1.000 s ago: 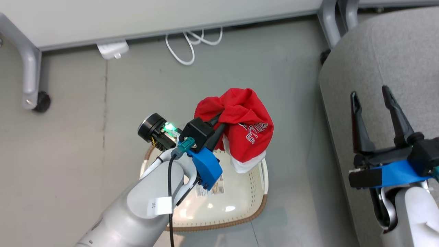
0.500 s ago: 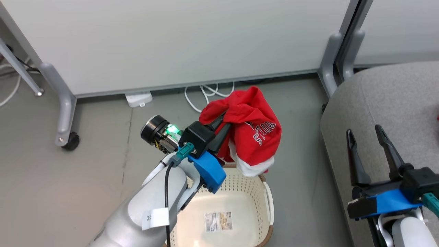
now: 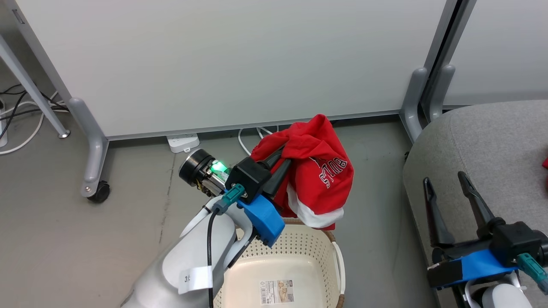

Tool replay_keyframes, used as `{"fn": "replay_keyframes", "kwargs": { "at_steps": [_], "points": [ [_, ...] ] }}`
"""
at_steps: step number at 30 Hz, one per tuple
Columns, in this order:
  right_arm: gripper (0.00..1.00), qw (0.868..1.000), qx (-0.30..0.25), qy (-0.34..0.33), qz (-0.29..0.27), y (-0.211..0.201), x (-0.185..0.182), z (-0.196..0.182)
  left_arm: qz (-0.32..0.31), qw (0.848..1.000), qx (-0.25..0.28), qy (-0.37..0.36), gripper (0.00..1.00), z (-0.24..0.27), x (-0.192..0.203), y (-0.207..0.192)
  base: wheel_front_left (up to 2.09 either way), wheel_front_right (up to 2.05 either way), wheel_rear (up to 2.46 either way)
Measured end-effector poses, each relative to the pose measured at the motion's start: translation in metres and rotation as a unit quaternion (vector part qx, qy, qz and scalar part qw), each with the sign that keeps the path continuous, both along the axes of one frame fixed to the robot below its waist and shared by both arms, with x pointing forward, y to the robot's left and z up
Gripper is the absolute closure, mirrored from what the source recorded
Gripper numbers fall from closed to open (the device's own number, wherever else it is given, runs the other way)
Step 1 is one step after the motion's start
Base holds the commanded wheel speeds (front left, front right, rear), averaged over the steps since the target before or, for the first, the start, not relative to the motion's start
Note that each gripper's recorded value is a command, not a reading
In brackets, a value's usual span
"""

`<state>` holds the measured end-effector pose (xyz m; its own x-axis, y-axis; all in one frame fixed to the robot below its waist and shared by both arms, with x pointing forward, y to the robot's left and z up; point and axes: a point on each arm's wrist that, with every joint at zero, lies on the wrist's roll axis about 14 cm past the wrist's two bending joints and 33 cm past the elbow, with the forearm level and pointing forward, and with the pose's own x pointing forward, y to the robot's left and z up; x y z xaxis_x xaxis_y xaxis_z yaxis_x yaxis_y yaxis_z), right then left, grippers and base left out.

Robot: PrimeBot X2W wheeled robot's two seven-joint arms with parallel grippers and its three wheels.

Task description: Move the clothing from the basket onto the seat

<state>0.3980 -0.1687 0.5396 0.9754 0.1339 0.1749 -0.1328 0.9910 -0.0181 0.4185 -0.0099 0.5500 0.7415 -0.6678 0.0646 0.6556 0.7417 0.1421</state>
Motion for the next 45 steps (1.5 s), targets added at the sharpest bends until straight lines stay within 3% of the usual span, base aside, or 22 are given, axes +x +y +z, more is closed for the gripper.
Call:
{"fn": "replay_keyframes", "kwargs": {
  "at_steps": [9,23,37,45],
  "points": [
    [0.00,0.997,-0.017,-0.015,0.068,0.040,0.009,0.010,-0.001,1.000,0.001,0.003,1.00,-0.004,0.001,-0.001,0.00,0.00,0.00],
    [0.00,0.979,-0.067,-0.017,0.193,0.115,0.040,0.008,-0.016,1.000,0.002,0.006,1.00,-0.010,0.006,-0.009,0.00,0.00,0.00],
    [0.00,0.968,-0.108,0.026,0.226,0.133,0.066,-0.025,-0.030,1.000,0.001,-0.001,1.00,-0.009,0.008,-0.015,0.00,0.00,0.00],
    [0.00,0.964,-0.115,0.022,0.237,0.141,0.072,-0.022,-0.036,0.999,0.002,-0.004,1.00,-0.007,0.009,-0.018,0.00,0.00,0.00]
  ]
}}
